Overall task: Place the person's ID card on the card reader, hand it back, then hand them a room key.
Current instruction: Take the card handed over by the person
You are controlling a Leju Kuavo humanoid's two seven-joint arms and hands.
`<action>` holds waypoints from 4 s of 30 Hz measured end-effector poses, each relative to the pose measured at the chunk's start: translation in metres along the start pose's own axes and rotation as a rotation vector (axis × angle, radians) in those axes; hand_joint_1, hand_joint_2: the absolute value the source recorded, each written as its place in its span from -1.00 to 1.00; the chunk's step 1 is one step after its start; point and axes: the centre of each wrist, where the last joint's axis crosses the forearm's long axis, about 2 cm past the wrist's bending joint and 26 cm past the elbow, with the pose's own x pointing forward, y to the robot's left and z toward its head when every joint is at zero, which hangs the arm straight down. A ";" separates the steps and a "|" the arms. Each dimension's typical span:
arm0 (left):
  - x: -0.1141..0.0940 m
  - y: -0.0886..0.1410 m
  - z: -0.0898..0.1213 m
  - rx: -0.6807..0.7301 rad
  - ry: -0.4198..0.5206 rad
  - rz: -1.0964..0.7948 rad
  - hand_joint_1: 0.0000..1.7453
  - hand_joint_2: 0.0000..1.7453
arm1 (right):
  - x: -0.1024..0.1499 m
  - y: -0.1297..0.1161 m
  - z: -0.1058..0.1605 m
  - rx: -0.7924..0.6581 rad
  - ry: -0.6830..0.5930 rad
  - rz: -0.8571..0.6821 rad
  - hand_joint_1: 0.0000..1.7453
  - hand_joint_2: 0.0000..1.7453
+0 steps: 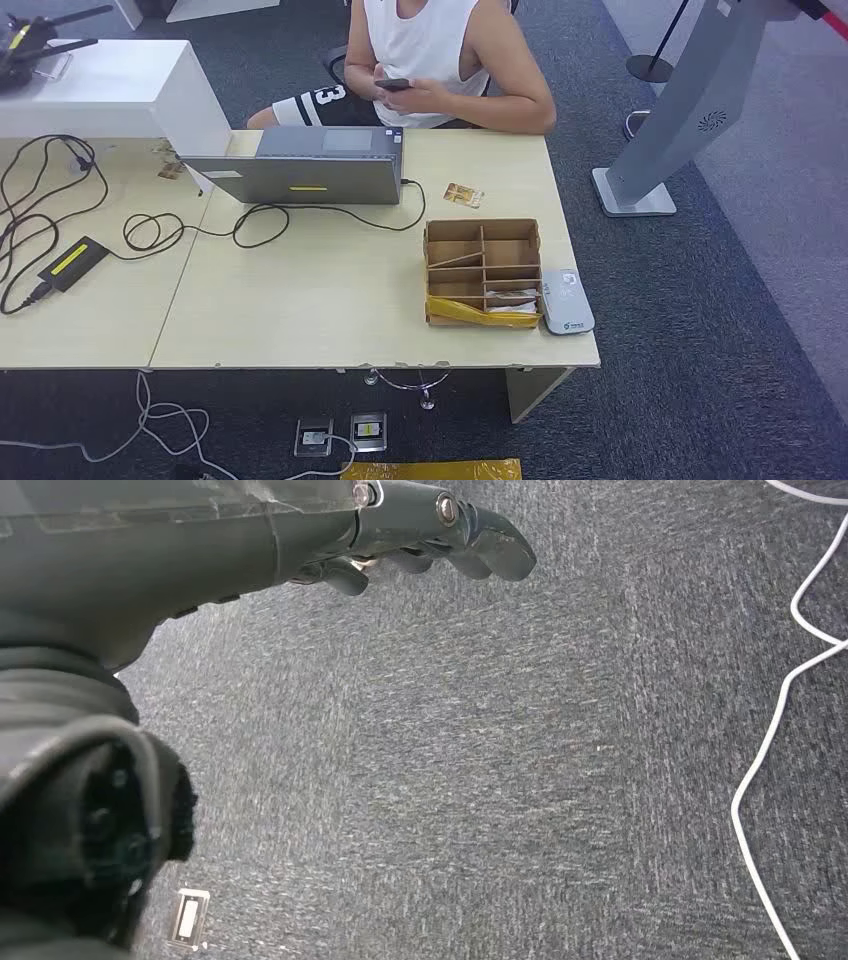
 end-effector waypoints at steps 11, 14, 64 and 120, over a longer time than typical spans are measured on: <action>0.000 0.000 0.000 -0.010 -0.008 -0.013 -1.00 -1.00 | 0.000 0.002 0.000 -0.012 -0.023 0.000 -1.00 -1.00; 0.000 0.000 0.000 -0.011 -0.009 -0.015 -1.00 -1.00 | 0.000 0.002 0.000 -0.013 -0.024 0.000 -1.00 -1.00; -0.002 0.008 -0.005 0.009 -0.037 -0.052 -1.00 -1.00 | 0.202 -0.337 0.122 -0.864 -0.972 -0.857 -1.00 1.00; 0.010 0.006 -0.006 -0.044 -0.129 -0.103 -1.00 -1.00 | 0.404 -0.209 0.348 -1.024 -1.739 0.570 1.00 1.00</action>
